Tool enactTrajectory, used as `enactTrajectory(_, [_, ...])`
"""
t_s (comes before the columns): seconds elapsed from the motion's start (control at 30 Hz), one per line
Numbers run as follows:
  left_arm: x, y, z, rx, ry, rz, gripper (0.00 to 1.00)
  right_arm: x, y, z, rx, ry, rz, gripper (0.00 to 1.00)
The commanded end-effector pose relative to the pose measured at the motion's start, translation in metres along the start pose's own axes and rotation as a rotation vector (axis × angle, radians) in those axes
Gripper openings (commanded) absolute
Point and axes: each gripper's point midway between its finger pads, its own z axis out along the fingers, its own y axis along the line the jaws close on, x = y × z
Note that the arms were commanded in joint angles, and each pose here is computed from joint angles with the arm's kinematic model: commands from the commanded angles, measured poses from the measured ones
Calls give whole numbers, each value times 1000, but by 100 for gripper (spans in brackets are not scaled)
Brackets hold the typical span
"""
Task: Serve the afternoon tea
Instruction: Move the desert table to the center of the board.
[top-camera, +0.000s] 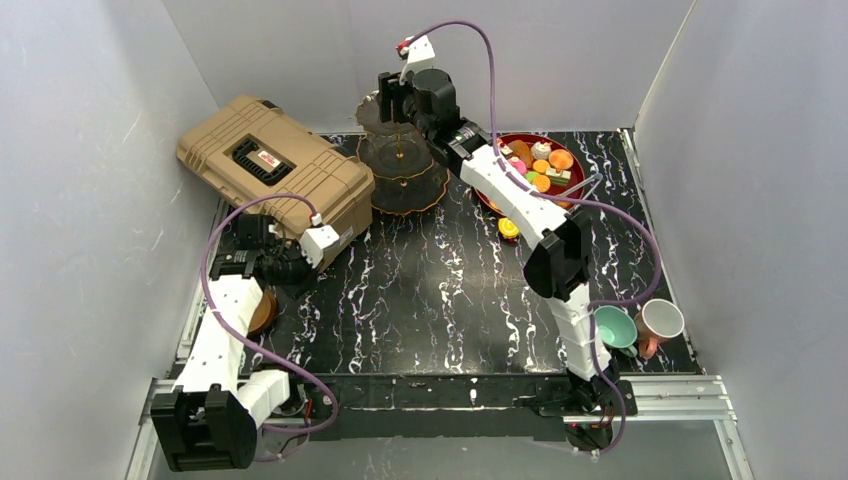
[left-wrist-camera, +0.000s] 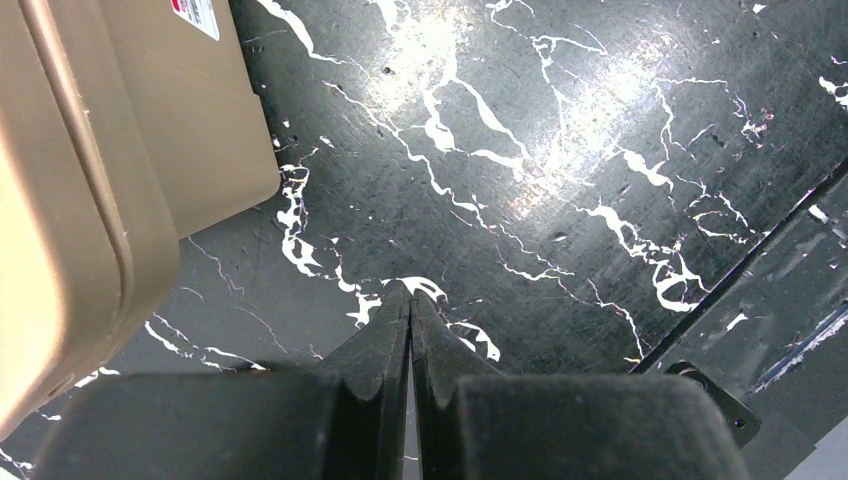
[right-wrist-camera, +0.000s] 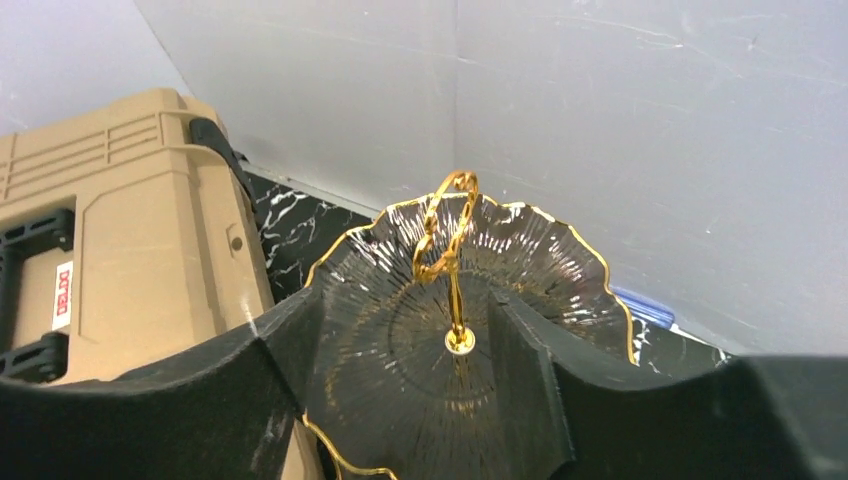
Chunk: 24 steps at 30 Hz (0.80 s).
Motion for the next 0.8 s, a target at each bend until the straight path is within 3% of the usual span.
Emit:
enactTrajectory(0.0, [-3, 3, 1, 7, 4, -2, 0, -11, -6, 18, -10, -96, 13, 63])
enactTrajectory(0.2, [-3, 7, 4, 3, 7, 4, 0, -23, -9, 25, 11, -170, -7, 38])
enactTrajectory(0.4, [0, 9, 11, 11, 12, 6, 0, -47, -16, 9, 37, -206, -70, 1])
enactTrajectory(0.77, [-24, 43, 27, -14, -16, -4, 0, -60, -38, -51, 94, -160, -173, 1])
